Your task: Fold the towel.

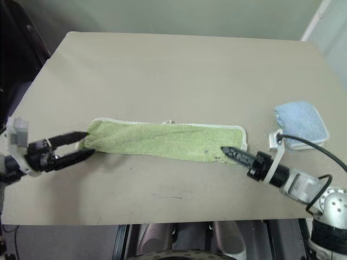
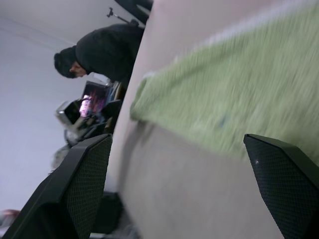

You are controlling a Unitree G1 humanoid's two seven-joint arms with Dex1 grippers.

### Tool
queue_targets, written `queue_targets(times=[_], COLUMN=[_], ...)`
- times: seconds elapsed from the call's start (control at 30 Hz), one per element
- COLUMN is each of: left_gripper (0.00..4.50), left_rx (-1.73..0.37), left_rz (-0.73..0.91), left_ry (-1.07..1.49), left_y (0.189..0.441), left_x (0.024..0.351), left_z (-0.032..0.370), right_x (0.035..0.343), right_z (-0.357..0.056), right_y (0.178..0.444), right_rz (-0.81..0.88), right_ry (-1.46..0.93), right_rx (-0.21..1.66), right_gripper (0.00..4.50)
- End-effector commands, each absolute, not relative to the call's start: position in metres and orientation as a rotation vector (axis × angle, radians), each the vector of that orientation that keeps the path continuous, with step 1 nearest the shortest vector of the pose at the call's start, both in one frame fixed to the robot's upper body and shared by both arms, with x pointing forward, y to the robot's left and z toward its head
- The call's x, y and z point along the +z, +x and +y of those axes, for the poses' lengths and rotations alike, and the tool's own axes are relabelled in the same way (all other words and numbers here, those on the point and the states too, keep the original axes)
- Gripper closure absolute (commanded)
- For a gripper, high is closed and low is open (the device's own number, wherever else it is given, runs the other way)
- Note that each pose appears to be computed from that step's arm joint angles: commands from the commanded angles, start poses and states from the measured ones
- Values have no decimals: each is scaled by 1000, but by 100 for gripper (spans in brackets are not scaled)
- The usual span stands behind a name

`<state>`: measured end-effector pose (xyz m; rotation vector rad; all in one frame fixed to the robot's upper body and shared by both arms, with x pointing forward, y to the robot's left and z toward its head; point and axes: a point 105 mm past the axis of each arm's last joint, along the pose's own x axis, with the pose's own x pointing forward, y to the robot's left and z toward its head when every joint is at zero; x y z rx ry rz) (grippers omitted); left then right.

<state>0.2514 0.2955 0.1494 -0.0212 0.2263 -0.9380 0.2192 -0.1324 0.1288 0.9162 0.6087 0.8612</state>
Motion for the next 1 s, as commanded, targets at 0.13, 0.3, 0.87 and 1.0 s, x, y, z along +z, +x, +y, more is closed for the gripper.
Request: queue_targets(times=[0.13,0.3,0.87,1.0], left_gripper=[0,0,0,0], left_rx=[-986,-1041,-1257,-1258], left_rz=[197,203,29,25], left_ry=[15,64,189,196], left_y=[252,251,253,258], left_x=[149,134,165,171], left_z=[285,275,219,214], right_x=[127,111,98,95], right_z=[-120,-123,-143,-153], right_y=[201,215,214,215], right_rz=[622,621,644,642], right_ry=[1050,1133,1118,1108], right_rx=[852,678,529,475], right_gripper=[3,3,3,3])
